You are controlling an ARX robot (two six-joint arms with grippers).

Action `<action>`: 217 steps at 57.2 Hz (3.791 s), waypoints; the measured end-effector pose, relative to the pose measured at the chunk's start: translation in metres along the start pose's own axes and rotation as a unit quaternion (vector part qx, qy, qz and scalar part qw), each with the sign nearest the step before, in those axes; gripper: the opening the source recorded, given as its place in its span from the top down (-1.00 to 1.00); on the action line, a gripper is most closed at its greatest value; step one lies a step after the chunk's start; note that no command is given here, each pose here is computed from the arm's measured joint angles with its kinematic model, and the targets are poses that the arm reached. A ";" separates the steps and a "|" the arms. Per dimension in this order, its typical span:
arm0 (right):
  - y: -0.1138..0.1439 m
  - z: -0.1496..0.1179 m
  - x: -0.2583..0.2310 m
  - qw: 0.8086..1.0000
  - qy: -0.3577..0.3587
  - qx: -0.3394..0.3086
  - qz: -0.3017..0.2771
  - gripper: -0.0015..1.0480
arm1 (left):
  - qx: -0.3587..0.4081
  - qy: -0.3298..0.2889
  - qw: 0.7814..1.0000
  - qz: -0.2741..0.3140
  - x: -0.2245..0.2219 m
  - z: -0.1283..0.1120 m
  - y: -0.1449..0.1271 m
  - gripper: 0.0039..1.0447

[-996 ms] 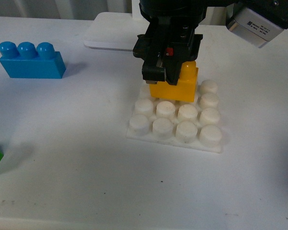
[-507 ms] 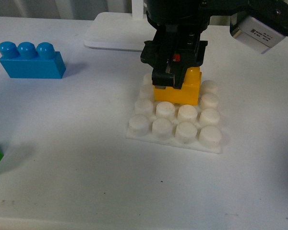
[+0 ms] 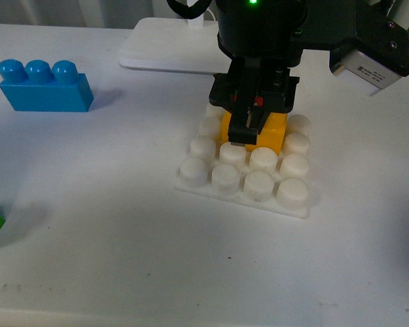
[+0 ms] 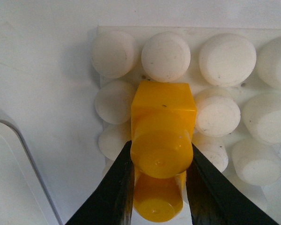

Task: Insert yellow block into base center

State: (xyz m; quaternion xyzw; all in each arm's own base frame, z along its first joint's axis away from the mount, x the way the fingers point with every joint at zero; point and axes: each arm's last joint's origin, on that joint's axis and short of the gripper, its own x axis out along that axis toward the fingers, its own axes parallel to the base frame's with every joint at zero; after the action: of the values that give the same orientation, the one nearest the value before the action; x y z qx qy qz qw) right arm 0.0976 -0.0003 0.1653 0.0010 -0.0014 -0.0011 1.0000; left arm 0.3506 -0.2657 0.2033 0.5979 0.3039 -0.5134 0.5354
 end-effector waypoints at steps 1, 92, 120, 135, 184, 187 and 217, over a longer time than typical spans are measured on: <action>0.000 0.000 0.000 1.000 0.000 0.000 0.000 -0.83 | 0.000 0.000 1.000 0.000 0.000 0.000 0.000 0.51; 0.000 0.000 0.000 1.000 0.000 0.000 0.000 -0.83 | -0.510 -0.202 0.685 0.480 -0.098 -0.173 -0.229 -0.88; 0.000 0.000 0.000 1.000 0.000 0.000 0.000 -0.83 | -0.593 -0.301 0.545 0.510 -0.090 -0.184 -0.261 0.51; 0.000 0.000 0.000 1.000 0.000 0.000 0.000 -0.83 | -0.598 -0.303 0.538 0.512 -0.089 -0.191 -0.276 0.93; 0.000 0.000 0.000 1.000 0.000 0.000 0.000 -0.83 | -0.600 -0.301 0.538 0.509 -0.087 -0.185 -0.303 0.93; 0.000 0.000 0.000 1.000 0.000 0.000 0.000 -0.83 | -0.599 -0.303 0.537 0.511 -0.088 -0.184 -0.306 0.93; 0.000 0.000 0.000 1.000 0.000 0.000 0.000 -0.83 | -0.595 -0.308 0.534 0.515 -0.089 -0.183 -0.307 -0.15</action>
State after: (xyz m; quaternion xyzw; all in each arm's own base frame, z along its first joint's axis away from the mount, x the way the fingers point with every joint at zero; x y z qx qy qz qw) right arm 0.0976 -0.0003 0.1652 0.0010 -0.0011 -0.0011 1.0000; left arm 0.0972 -0.0002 0.1677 -0.0007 -0.0051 -0.0013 1.0000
